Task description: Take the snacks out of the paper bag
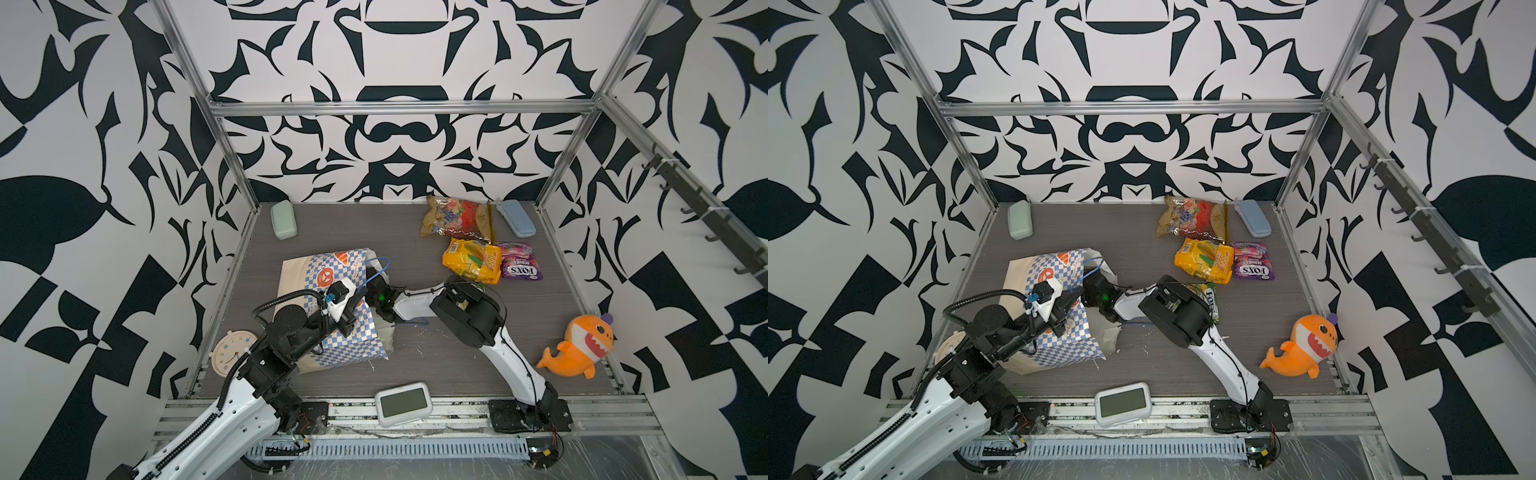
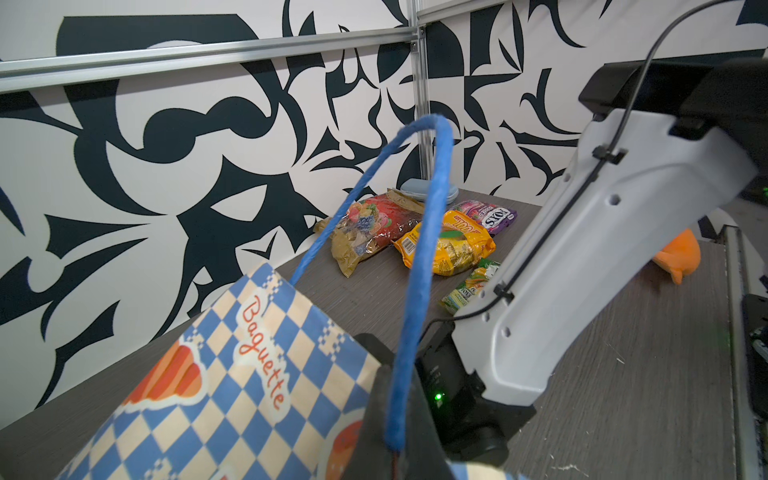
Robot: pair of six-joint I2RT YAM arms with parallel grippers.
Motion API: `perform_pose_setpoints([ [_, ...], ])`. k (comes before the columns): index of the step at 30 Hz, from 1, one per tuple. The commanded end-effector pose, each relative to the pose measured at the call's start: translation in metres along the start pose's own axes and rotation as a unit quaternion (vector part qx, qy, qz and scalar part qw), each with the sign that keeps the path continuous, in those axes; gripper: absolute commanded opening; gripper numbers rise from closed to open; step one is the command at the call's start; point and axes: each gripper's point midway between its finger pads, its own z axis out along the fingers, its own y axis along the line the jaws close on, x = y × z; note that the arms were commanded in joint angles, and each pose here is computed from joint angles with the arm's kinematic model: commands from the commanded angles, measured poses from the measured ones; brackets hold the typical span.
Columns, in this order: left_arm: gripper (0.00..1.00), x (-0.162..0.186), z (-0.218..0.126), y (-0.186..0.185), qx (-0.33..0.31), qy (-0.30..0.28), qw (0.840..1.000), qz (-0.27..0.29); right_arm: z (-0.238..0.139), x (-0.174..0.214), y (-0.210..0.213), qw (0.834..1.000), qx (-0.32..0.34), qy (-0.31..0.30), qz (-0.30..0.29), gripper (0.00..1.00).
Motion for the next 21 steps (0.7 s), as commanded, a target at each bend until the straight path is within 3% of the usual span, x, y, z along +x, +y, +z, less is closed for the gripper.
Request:
perform_pose_setpoints([
  [1, 0.00, -0.013, -0.002, 0.003, -0.009, -0.032, 0.999, 0.009, -0.017, -0.017, 0.021, 1.000, -0.014, -0.013, -0.012, 0.00],
  [12, 0.00, -0.007, -0.003, 0.009, -0.028, -0.025, 0.999, 0.013, -0.070, -0.043, 0.025, 0.997, -0.020, -0.069, 0.008, 0.00],
  [21, 0.00, -0.009, -0.005, 0.012, -0.034, -0.026, 0.999, 0.019, -0.107, -0.038, 0.033, 0.997, -0.008, -0.069, 0.013, 0.00],
])
